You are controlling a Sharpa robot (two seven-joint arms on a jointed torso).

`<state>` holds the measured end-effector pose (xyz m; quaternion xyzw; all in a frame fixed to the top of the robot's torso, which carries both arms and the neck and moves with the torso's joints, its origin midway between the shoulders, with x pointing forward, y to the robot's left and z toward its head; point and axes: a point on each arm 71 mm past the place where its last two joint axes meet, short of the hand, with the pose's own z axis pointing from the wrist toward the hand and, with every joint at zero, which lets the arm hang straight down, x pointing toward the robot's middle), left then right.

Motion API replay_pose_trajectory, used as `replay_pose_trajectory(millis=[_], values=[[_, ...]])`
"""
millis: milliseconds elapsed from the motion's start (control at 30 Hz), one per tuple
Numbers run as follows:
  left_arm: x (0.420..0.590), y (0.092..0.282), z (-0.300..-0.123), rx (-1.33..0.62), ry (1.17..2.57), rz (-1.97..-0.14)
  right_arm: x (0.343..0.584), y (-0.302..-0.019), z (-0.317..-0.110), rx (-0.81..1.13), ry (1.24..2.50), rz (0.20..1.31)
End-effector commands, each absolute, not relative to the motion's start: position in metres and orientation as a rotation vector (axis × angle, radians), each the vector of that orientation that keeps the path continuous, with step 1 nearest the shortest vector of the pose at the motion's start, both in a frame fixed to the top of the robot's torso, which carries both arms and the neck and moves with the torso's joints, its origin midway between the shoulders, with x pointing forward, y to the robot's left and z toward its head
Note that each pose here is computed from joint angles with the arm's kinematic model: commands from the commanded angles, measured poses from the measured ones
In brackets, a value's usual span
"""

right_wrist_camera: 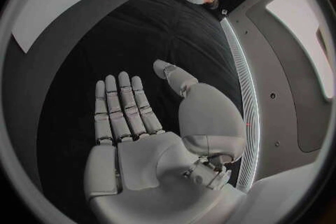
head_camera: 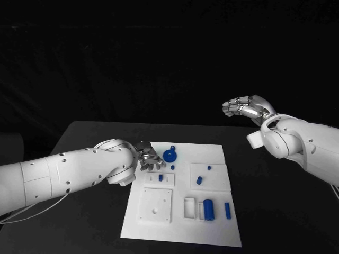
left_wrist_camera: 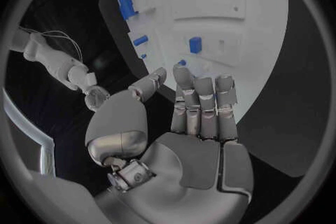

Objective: Assemble the parts on the task board

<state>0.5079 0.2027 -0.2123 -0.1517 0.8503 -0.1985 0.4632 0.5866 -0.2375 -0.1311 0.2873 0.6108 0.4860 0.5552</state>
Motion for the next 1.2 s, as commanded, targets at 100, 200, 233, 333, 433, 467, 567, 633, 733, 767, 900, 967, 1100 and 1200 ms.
replay_pose_trajectory(millis=[100, 200, 233, 333, 433, 467, 567, 633, 733, 767, 900, 967, 1100, 1200], values=[[0.519, 0.200, -0.197, -0.386, 2.164, -0.593, 0.587, -0.237, -0.131, 0.672, 1.450, 1.158], [0.530, 0.203, -0.190, -0.357, 2.137, -0.561, 0.587, -0.237, -0.131, 0.671, 1.452, 1.159], [0.533, 0.204, -0.188, -0.353, 2.129, -0.551, 0.587, -0.237, -0.131, 0.671, 1.452, 1.160], [0.542, 0.207, -0.185, -0.333, 2.106, -0.509, 0.587, -0.236, -0.132, 0.671, 1.452, 1.160], [0.552, 0.209, -0.181, -0.294, 2.082, -0.453, 0.587, -0.237, -0.132, 0.672, 1.452, 1.159], [0.556, 0.210, -0.179, -0.286, 2.075, -0.438, 0.587, -0.236, -0.132, 0.672, 1.452, 1.159], [0.565, 0.212, -0.176, -0.259, 2.068, -0.395, 0.587, -0.236, -0.132, 0.671, 1.456, 1.161], [0.569, 0.214, -0.175, -0.250, 2.075, -0.366, 0.587, -0.235, -0.132, 0.670, 1.456, 1.163], [0.575, 0.217, -0.176, -0.252, 2.072, -0.337, 0.588, -0.235, -0.132, 0.671, 1.456, 1.162], [0.577, 0.217, -0.176, -0.246, 2.071, -0.327, 0.588, -0.235, -0.132, 0.671, 1.456, 1.162], [0.583, 0.217, -0.175, -0.220, 2.057, -0.290, 0.587, -0.234, -0.132, 0.670, 1.456, 1.164], [0.585, 0.217, -0.176, -0.221, 2.059, -0.280, 0.587, -0.233, -0.132, 0.669, 1.457, 1.165], [0.590, 0.217, -0.177, -0.216, 2.065, -0.250, 0.588, -0.233, -0.132, 0.669, 1.457, 1.166], [0.593, 0.218, -0.181, -0.221, 2.077, -0.236, 0.588, -0.233, -0.132, 0.669, 1.457, 1.166]])
